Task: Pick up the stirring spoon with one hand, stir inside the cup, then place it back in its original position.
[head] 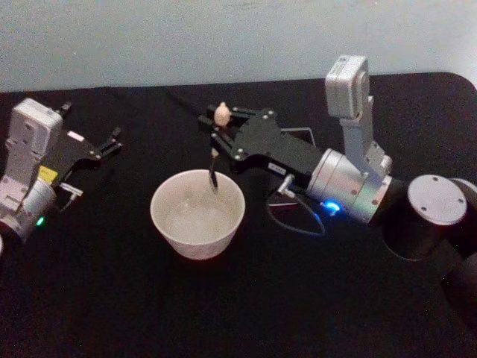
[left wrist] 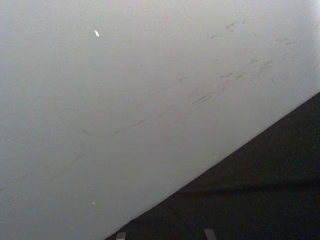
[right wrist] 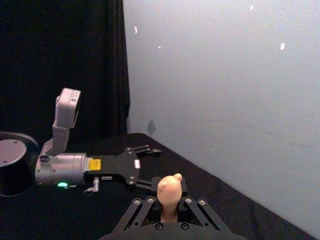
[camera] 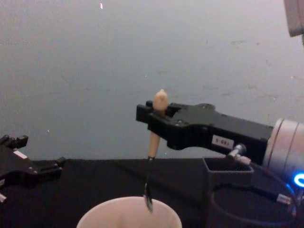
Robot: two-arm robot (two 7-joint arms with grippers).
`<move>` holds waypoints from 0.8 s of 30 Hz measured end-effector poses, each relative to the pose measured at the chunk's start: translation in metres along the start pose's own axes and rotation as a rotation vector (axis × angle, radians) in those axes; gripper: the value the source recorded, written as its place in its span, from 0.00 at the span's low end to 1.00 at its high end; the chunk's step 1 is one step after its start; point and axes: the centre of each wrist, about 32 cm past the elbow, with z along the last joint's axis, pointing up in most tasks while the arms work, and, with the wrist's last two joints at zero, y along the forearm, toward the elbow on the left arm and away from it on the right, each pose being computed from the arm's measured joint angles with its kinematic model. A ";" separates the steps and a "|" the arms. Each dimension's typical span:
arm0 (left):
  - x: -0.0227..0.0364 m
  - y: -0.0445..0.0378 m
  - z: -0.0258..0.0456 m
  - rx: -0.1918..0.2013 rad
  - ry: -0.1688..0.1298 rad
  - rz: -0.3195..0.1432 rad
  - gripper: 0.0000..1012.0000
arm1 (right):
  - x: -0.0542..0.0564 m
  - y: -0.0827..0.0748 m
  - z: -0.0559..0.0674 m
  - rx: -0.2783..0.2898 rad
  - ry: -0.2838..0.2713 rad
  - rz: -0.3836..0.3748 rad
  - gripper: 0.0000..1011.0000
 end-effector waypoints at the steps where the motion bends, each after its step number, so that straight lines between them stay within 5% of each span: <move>1: 0.0000 0.0000 0.0000 0.000 0.000 0.000 0.99 | -0.001 0.001 -0.002 -0.002 0.004 0.008 0.16; 24: 0.0000 0.0000 0.0000 0.000 0.000 0.000 0.99 | -0.010 0.002 -0.025 -0.050 0.029 0.044 0.16</move>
